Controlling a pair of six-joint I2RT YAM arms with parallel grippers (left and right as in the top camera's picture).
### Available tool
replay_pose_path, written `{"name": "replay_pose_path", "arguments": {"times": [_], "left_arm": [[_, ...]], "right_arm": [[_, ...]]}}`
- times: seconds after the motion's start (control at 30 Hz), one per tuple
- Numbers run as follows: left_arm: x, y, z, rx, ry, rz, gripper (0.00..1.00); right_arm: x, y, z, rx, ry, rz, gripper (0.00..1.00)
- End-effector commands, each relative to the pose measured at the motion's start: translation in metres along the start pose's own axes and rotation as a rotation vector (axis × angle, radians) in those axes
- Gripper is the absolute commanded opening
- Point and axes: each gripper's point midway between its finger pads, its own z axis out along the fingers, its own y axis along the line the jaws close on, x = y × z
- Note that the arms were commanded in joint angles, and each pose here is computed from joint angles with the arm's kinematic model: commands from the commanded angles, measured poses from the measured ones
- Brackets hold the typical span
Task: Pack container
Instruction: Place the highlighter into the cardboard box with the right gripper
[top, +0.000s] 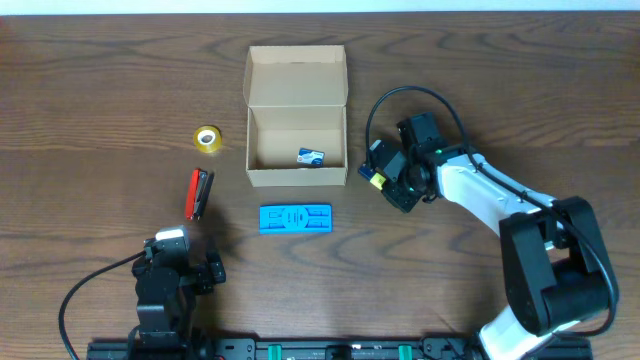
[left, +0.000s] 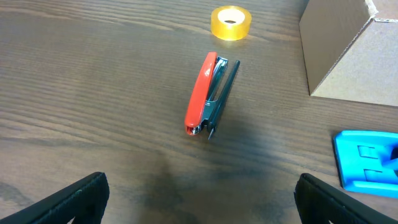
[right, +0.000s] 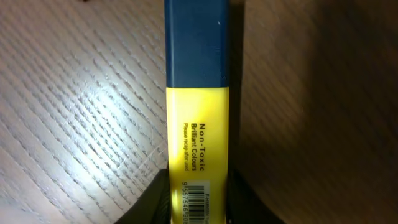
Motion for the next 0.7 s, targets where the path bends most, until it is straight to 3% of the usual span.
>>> {"name": "replay_pose_path", "arguments": {"times": [0.0,0.4,0.53,0.67], "left_arm": [[0.003,0.001,0.002,-0.006,0.006,0.001,0.95],[0.003,0.001,0.002,-0.006,0.006,0.0,0.95],[0.003,0.001,0.002,-0.006,0.006,0.001,0.95],[0.003,0.001,0.002,-0.006,0.006,0.001,0.95]], "right_arm": [[0.003,0.0,-0.003,0.008,0.021,0.066,0.15],[-0.055,-0.004,-0.118,0.125,-0.247,0.044,0.11],[-0.094,0.015,-0.168,0.142,-0.381,-0.031,0.1],[-0.13,0.029,-0.182,0.133,-0.433,-0.093,0.12]]}}
